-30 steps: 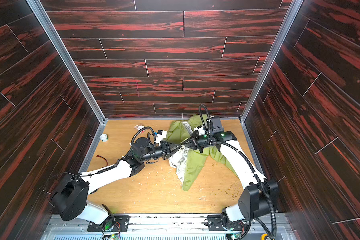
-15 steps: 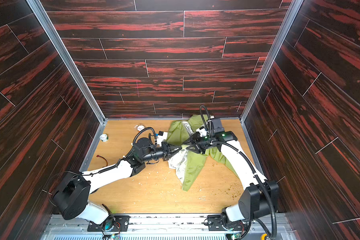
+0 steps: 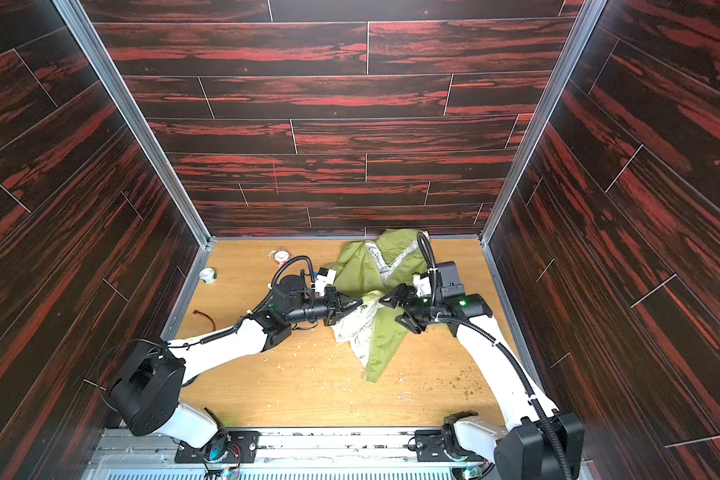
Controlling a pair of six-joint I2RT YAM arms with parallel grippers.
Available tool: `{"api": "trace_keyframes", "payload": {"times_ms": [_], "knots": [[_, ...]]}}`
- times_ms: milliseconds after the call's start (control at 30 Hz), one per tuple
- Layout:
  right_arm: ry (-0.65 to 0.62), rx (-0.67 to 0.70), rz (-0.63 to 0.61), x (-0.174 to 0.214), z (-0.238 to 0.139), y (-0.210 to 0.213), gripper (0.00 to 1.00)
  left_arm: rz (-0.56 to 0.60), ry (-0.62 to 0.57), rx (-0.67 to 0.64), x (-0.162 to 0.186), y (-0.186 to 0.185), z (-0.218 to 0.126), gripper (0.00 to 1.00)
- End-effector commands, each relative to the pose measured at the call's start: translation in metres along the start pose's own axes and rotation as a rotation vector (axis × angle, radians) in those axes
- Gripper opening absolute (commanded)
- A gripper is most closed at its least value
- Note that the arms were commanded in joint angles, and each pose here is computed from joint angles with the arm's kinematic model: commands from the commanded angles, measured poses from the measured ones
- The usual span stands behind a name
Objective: Zip up the jacket
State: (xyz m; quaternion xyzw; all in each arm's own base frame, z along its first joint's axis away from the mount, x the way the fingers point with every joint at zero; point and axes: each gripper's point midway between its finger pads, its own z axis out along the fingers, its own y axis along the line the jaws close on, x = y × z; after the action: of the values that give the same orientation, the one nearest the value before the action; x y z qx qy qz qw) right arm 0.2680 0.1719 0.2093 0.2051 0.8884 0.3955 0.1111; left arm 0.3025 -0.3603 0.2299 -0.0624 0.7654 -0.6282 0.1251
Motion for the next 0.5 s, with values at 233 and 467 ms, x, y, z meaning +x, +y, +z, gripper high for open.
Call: {"api": "trace_keyframes", "payload": {"times_ms": [233,467], "knots": [[-0.163,0.124,-0.060,0.036,0.004,-0.047,0.77,0.203,-0.062,-0.446,-0.018,0.025,-0.043,0.00],[0.028,0.222,0.088,0.085,0.060,-0.099,0.61,0.483,-0.229,-0.446,-0.031,-0.003,-0.083,0.00]]}}
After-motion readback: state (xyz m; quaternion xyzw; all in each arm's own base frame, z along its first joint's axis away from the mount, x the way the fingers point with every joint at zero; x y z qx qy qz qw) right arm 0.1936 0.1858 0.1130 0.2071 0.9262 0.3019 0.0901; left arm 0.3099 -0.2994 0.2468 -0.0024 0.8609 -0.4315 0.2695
